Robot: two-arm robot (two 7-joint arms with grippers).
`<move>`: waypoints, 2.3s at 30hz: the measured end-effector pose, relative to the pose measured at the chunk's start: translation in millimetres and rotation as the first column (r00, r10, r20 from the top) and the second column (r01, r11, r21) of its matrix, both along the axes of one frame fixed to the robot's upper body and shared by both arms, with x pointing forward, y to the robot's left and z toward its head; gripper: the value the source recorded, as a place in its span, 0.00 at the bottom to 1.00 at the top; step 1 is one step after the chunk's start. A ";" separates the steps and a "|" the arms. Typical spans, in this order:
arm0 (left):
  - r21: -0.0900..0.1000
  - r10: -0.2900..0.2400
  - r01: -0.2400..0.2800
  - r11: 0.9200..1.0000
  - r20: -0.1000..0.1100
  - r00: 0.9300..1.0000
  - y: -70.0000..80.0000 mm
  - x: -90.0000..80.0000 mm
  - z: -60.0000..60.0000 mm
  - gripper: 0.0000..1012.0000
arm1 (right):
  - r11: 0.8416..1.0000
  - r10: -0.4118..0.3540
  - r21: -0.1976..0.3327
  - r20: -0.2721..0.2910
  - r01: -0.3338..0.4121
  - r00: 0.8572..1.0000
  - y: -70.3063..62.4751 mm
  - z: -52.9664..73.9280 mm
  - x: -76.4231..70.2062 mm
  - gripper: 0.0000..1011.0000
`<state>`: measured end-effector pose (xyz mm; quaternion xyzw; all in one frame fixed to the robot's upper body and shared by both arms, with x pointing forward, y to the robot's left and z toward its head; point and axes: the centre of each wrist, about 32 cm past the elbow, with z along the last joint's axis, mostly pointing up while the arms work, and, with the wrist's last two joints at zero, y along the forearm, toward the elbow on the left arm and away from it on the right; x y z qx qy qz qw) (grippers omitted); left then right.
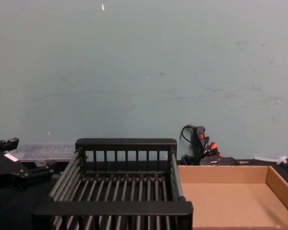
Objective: Pick up the white tape and place it into the black box , Pick up the silver tape and place it into the brown box.
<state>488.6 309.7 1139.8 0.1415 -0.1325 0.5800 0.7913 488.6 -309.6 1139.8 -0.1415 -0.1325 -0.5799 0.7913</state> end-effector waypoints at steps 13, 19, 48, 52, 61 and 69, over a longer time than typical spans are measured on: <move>0.000 0.000 0.000 1.000 0.000 1.000 0.0 0.0 0.0 0.99 | 1.000 0.000 0.000 0.000 0.000 1.000 0.0 0.0 0.0 0.99; 0.000 0.000 0.000 1.000 0.000 1.000 0.0 0.0 0.0 0.99 | 1.000 0.000 0.000 0.000 0.000 1.000 0.0 0.0 0.0 0.99; 0.000 0.000 0.000 1.000 0.000 1.000 -0.1 0.0 0.0 0.99 | 0.996 0.048 0.070 -0.008 -0.047 0.999 1.1 10.3 -14.6 0.99; 0.000 0.000 0.000 1.000 0.000 1.000 0.0 0.0 0.0 0.99 | 0.992 0.061 0.108 -0.016 -0.059 0.998 2.9 14.3 -22.1 0.99; 0.000 0.000 0.000 1.000 0.000 1.000 0.0 0.0 0.0 0.99 | 0.976 0.099 0.202 -0.069 -0.083 0.993 9.7 22.9 -41.7 0.99; 0.000 0.000 0.000 1.000 0.000 1.000 0.0 0.0 0.0 0.99 | 0.969 0.135 0.227 -0.148 -0.100 0.980 15.0 25.0 -59.2 0.99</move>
